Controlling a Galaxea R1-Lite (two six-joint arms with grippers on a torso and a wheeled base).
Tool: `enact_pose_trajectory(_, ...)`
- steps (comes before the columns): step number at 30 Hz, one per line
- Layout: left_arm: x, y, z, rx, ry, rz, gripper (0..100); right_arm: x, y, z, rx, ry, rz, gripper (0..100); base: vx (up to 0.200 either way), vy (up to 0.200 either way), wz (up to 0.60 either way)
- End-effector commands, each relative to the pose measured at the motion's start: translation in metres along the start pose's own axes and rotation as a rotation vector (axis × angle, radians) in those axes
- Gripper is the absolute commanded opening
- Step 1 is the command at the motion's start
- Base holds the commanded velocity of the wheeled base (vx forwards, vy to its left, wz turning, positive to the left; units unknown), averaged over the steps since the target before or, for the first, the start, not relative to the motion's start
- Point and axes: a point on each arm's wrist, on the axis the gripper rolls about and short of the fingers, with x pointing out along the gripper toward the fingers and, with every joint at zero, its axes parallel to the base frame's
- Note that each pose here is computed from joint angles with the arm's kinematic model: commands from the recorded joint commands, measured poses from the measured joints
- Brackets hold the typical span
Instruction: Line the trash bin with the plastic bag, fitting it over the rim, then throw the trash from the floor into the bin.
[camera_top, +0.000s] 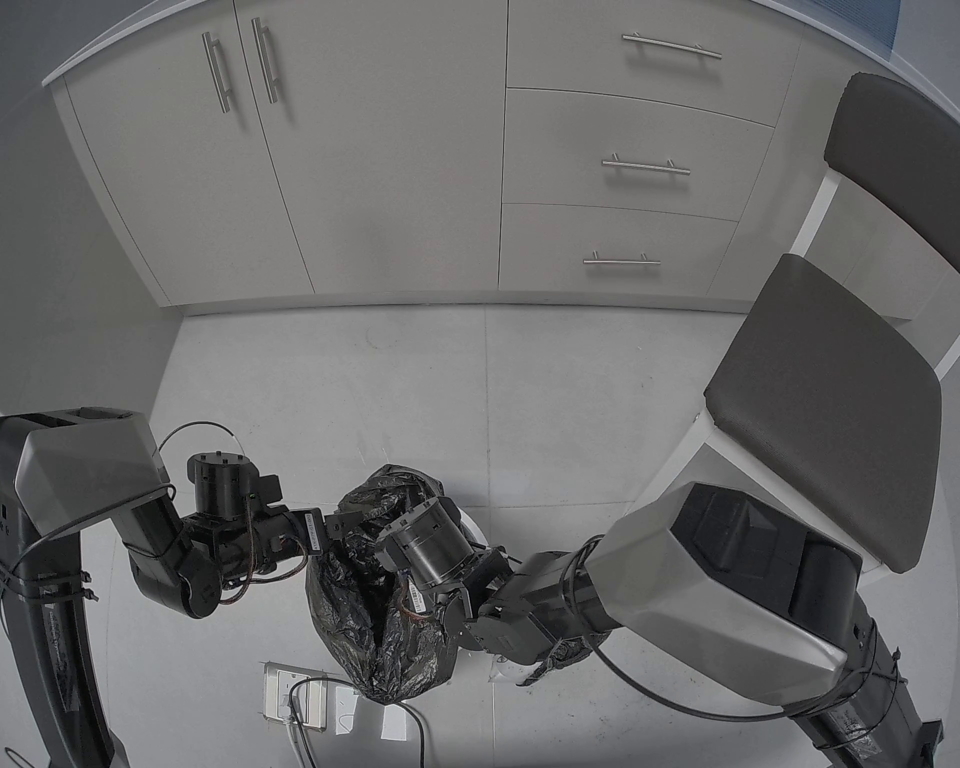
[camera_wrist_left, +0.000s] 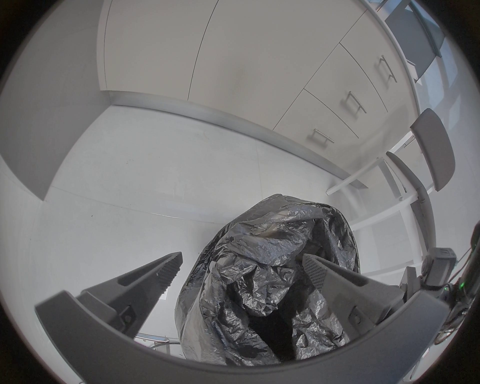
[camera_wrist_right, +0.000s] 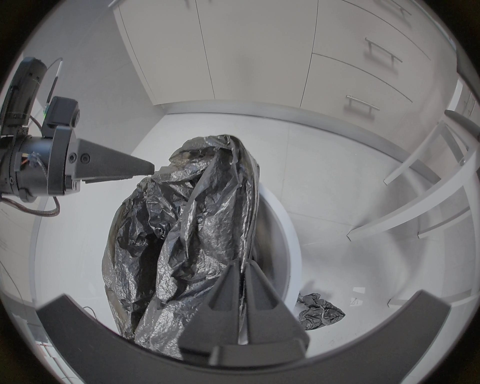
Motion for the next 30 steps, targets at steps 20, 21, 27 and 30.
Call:
enact_pose_trajectory(20, 0.000, 0.001, 0.001, 0.002, -0.015, -0.002, 100, -0.006, -0.033, 0.012, -0.025, -0.026, -0.183, 0, 0.000, 0.000, 0.00)
enact_pose_trajectory(21, 0.000, 0.001, 0.001, 0.002, -0.015, -0.002, 100, -0.006, -0.033, 0.011, -0.027, -0.024, -0.186, 0, 0.000, 0.000, 0.00)
enact_pose_trajectory(27, 0.000, 0.001, 0.001, 0.000, -0.018, 0.000, 100, -0.007, -0.036, 0.004, -0.045, 0.000, -0.193, 0, 0.000, 0.000, 0.00)
enact_pose_trajectory(30, 0.000, 0.002, 0.001, -0.001, -0.021, 0.001, 100, -0.010, -0.039, -0.001, -0.055, 0.016, -0.198, 0, 0.000, 0.000, 0.00)
